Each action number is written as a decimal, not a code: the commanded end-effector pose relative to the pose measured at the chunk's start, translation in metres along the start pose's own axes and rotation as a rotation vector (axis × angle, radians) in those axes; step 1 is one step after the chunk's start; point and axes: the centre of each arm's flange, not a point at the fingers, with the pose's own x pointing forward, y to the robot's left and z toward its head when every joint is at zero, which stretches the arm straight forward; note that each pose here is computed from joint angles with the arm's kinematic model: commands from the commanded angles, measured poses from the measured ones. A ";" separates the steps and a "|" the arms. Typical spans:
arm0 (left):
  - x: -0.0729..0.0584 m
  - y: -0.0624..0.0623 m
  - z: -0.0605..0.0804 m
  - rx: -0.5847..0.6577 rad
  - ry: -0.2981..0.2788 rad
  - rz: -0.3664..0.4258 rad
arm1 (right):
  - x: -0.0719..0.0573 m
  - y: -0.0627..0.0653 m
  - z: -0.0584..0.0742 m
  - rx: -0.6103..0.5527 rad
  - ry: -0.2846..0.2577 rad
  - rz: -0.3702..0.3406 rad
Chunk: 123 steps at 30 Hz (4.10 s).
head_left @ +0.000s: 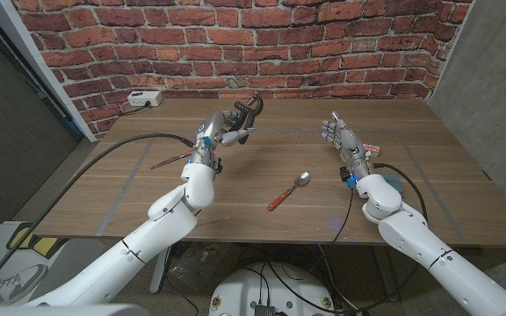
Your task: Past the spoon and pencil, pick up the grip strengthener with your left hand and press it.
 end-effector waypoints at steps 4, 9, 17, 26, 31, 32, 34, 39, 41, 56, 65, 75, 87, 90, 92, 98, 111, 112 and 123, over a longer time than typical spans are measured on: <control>0.000 -0.003 -0.003 -0.067 -0.043 0.037 | 0.001 0.002 0.007 -0.007 -0.022 0.004; 0.000 -0.005 -0.002 -0.074 -0.053 0.029 | 0.001 0.003 0.007 -0.004 -0.021 0.005; -0.001 -0.006 -0.002 -0.098 -0.063 0.005 | 0.001 0.004 0.005 0.000 -0.021 0.008; -0.002 -0.006 -0.002 -0.127 -0.067 0.003 | 0.001 0.005 0.004 0.005 -0.024 0.012; -0.004 -0.005 -0.003 -0.133 -0.061 0.008 | 0.002 0.007 0.005 0.006 -0.026 0.012; -0.005 -0.005 -0.003 -0.134 -0.060 0.010 | 0.002 0.007 0.005 0.008 -0.025 0.012; -0.006 -0.005 -0.003 -0.139 -0.055 0.013 | 0.002 0.008 0.005 0.007 -0.027 0.014; -0.009 -0.004 -0.003 -0.144 -0.041 0.032 | 0.004 0.010 0.006 0.005 -0.035 0.013; -0.011 -0.004 -0.005 -0.166 -0.031 0.037 | 0.005 0.011 0.008 0.000 -0.042 0.015; -0.012 -0.007 -0.010 -0.167 -0.026 0.067 | 0.017 0.013 0.018 -0.035 -0.075 0.030; -0.011 -0.007 -0.009 -0.173 -0.016 0.072 | 0.020 0.012 0.015 -0.025 -0.078 0.036; -0.013 -0.006 -0.007 -0.196 -0.011 0.095 | 0.021 0.010 0.016 -0.034 -0.085 0.035; -0.018 -0.009 -0.008 -0.221 0.011 0.084 | 0.017 0.009 0.014 -0.033 -0.080 0.037; -0.019 -0.008 -0.009 -0.224 0.006 0.078 | 0.016 0.009 0.014 -0.028 -0.079 0.035; -0.019 -0.007 -0.010 -0.229 -0.001 0.073 | 0.015 0.009 0.014 -0.028 -0.078 0.034; -0.015 0.002 -0.017 -0.256 -0.029 0.046 | 0.010 0.010 0.013 -0.026 -0.076 0.031; 0.004 0.024 -0.053 -0.383 -0.042 -0.057 | 0.002 0.017 0.013 -0.033 -0.076 0.030; 0.004 0.025 -0.054 -0.379 -0.043 -0.060 | 0.002 0.018 0.013 -0.032 -0.076 0.031; 0.007 0.033 -0.064 -0.380 -0.110 -0.092 | 0.000 0.022 0.012 -0.027 -0.075 0.031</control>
